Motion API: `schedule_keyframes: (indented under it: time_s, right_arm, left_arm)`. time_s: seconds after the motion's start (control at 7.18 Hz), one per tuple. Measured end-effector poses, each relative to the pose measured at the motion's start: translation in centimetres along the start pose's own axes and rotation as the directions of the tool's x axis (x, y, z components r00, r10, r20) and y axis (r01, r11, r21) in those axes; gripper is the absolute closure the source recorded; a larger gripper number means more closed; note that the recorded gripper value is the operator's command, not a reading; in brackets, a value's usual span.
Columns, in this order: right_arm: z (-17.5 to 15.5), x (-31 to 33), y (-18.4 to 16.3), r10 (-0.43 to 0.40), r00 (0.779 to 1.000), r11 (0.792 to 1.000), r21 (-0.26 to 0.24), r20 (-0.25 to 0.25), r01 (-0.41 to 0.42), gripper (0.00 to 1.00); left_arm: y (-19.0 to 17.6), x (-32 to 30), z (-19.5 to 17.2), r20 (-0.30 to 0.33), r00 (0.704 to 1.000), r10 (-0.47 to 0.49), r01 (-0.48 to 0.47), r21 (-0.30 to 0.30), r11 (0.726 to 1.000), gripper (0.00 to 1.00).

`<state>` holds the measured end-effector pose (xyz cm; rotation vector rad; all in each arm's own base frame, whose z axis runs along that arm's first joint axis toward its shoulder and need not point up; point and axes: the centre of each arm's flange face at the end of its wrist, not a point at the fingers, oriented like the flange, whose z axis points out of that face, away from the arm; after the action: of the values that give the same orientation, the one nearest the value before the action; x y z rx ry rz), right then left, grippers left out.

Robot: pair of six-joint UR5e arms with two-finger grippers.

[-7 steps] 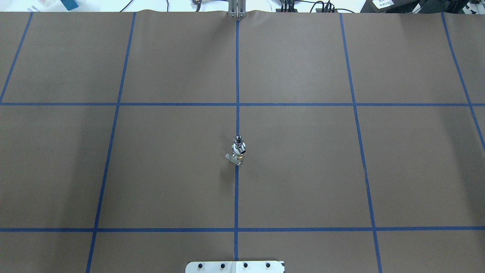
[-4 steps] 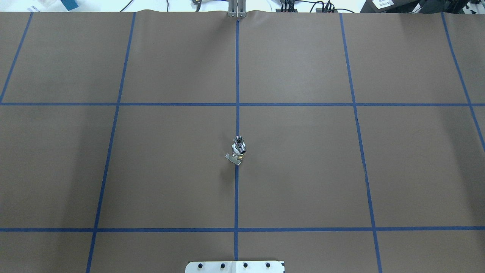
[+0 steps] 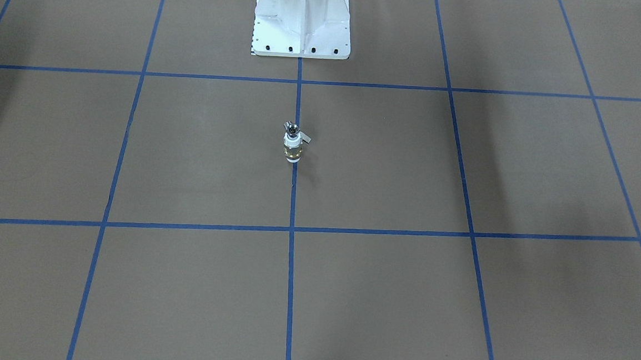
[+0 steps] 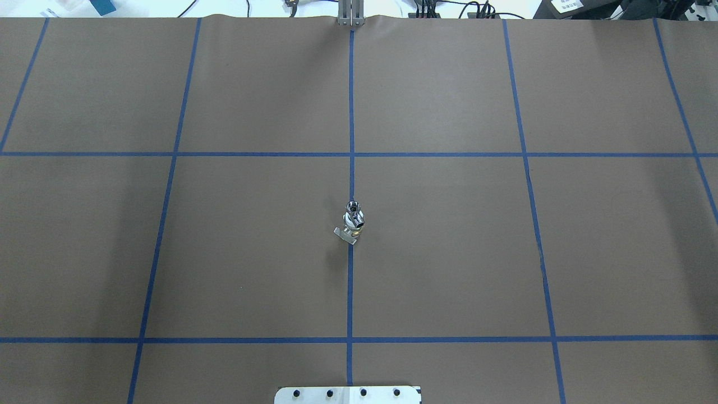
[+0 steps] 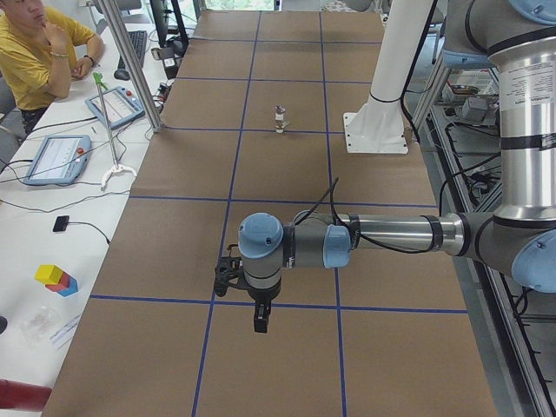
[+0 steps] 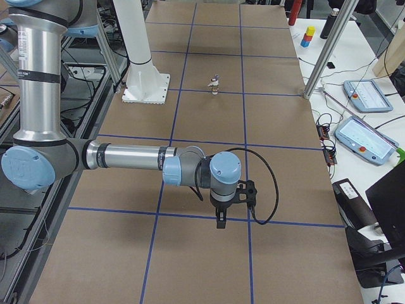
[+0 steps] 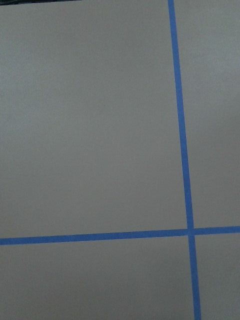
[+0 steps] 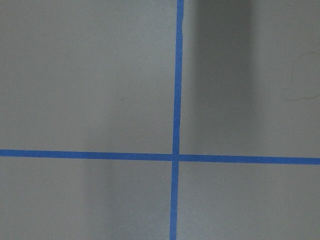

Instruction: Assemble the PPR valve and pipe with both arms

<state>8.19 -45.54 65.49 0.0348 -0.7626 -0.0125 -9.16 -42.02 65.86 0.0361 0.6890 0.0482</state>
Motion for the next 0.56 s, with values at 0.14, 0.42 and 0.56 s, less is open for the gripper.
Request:
schedule_keyframes:
  time_s: [0.14,0.42,0.56]
  right_arm:
    - [-0.12,-0.11,-0.09,-0.002,1.0,1.0,0.002,-0.001,0.002,0.0]
    - [-0.34,-0.3,-0.4,-0.005,1.0,1.0,0.006,-0.002,0.005,0.0]
    - [-0.37,-0.32,-0.44,-0.005,1.0,1.0,0.006,-0.002,0.005,0.0]
  left_arm:
    - [0.05,-0.01,0.04,0.0,1.0,-0.001,0.001,-0.001,1.0,0.0]
    - [0.09,-0.03,0.06,-0.001,1.0,-0.002,0.002,-0.003,1.0,0.0]
    - [0.12,-0.05,0.1,-0.001,1.0,-0.003,0.003,-0.004,1.0,0.0]
